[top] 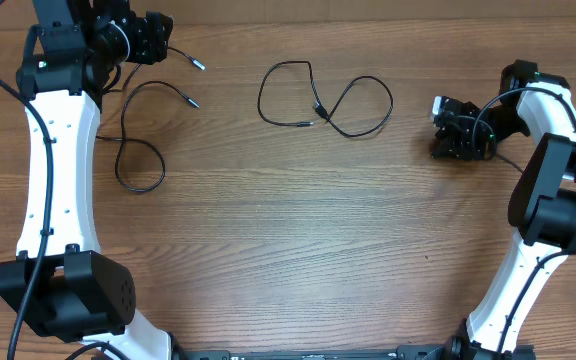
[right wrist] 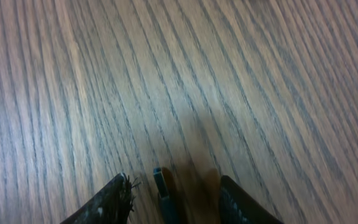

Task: Untangle cables

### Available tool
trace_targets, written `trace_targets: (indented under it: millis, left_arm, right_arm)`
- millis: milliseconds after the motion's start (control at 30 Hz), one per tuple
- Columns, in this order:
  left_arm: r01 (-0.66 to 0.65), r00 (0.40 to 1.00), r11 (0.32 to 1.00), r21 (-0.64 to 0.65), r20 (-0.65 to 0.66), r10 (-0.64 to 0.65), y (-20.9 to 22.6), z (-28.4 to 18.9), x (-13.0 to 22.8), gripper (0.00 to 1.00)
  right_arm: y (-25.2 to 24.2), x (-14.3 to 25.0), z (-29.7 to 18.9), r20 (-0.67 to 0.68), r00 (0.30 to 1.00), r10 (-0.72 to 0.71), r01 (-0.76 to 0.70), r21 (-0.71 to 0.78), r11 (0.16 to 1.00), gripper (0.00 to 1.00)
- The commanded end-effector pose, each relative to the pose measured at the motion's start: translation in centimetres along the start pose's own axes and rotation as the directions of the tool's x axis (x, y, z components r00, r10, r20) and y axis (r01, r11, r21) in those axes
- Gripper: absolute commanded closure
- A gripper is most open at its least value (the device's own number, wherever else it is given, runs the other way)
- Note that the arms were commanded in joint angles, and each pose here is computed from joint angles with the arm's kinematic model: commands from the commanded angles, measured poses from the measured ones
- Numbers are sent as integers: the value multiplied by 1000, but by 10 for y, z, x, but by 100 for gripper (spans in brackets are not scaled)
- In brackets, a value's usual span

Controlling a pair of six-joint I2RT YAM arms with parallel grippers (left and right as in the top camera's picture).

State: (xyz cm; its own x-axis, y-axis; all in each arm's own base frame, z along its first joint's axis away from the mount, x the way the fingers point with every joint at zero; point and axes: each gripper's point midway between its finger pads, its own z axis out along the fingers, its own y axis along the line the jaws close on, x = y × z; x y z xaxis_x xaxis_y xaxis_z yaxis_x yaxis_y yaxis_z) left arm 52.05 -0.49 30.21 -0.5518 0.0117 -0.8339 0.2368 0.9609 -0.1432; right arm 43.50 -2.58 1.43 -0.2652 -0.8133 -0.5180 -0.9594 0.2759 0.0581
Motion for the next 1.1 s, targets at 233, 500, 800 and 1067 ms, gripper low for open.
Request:
trace_targets:
  millis: [233, 500, 800, 1067]
  left_arm:
    - [-9, 999, 1000, 18, 48, 8, -12, -17, -17, 37]
    - [-8, 999, 1000, 19, 44, 7, -13, -17, -16, 37]
    - [-8, 999, 1000, 18, 45, 7, -13, -17, -17, 37]
    - [-13, 998, 1000, 17, 57, 12, -12, -17, -20, 37]
  right_arm:
    - [2, 5, 6, -13, 1000, 5, -5, -13, 1000, 61]
    - [12, 15, 21, -20, 1000, 16, -16, -31, 999, 94]
    - [-7, 6, 8, 5, 999, 35, -35, 30, 999, 96]
    - [-46, 12, -73, -78, 984, 160, -141, 208, 968, 96]
